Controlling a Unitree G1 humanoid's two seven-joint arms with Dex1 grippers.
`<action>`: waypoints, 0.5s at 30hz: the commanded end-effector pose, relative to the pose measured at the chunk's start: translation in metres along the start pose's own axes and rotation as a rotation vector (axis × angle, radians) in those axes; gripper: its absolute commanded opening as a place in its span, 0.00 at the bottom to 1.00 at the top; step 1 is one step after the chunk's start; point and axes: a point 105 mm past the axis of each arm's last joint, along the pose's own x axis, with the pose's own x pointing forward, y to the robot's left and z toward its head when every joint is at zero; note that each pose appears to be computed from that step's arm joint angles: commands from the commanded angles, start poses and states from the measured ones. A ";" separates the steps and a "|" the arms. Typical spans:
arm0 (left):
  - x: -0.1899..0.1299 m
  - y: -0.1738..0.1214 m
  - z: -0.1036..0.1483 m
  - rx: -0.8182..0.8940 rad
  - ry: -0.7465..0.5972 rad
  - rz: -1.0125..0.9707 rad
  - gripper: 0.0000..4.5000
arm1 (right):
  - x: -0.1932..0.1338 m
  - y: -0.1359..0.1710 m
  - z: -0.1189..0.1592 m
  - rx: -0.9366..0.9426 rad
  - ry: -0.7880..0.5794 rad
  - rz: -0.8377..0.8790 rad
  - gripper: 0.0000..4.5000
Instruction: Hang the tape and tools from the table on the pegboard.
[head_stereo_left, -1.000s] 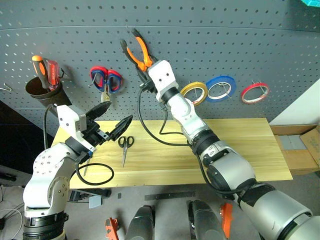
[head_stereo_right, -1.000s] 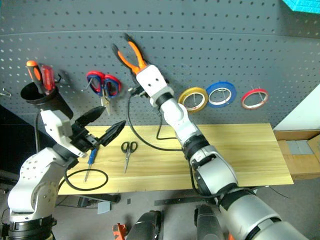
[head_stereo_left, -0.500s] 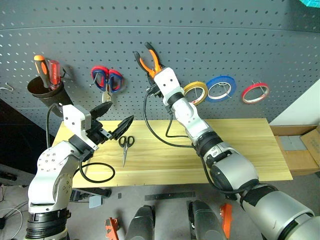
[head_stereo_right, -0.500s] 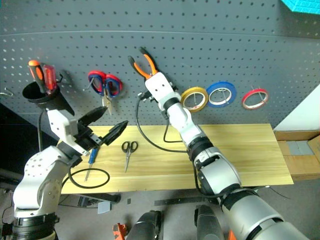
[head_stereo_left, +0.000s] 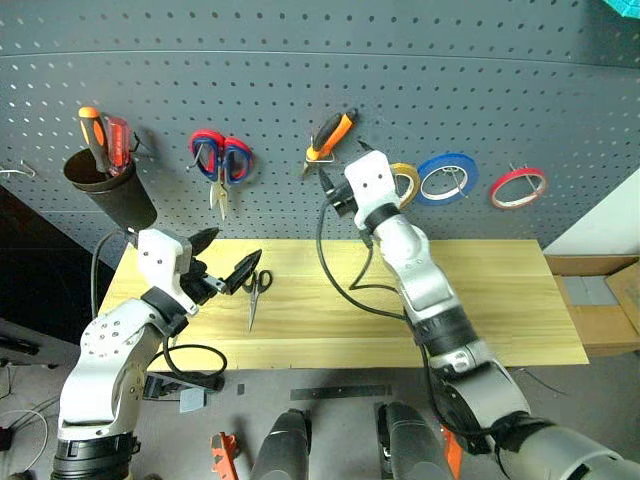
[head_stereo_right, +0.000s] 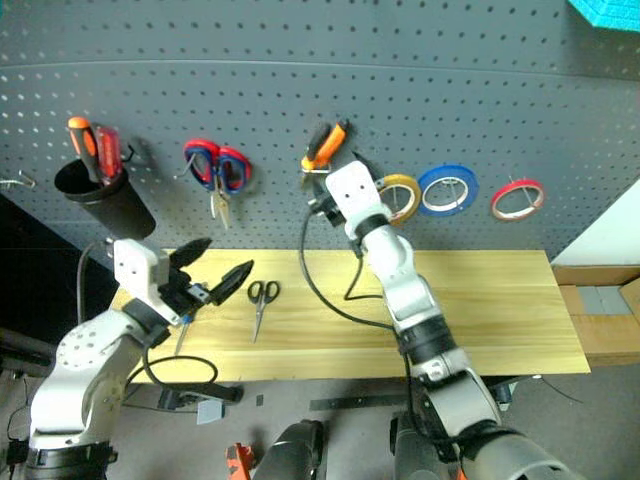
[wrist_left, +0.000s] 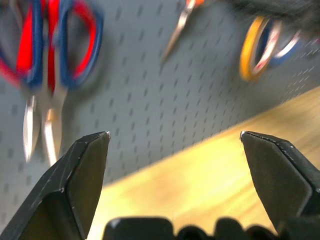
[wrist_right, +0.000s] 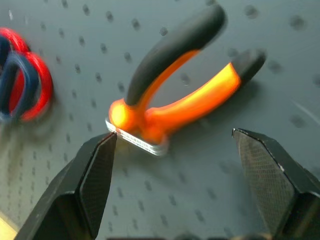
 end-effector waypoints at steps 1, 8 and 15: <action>-0.002 -0.006 -0.006 -0.021 0.037 -0.005 1.00 | -0.019 0.003 0.023 0.053 0.014 0.098 0.83; -0.002 0.011 -0.035 0.003 0.227 0.124 1.00 | -0.044 0.017 0.036 0.249 0.098 0.354 0.83; -0.009 0.027 -0.083 -0.054 0.524 0.294 1.00 | -0.080 0.050 0.017 0.337 0.287 0.620 0.83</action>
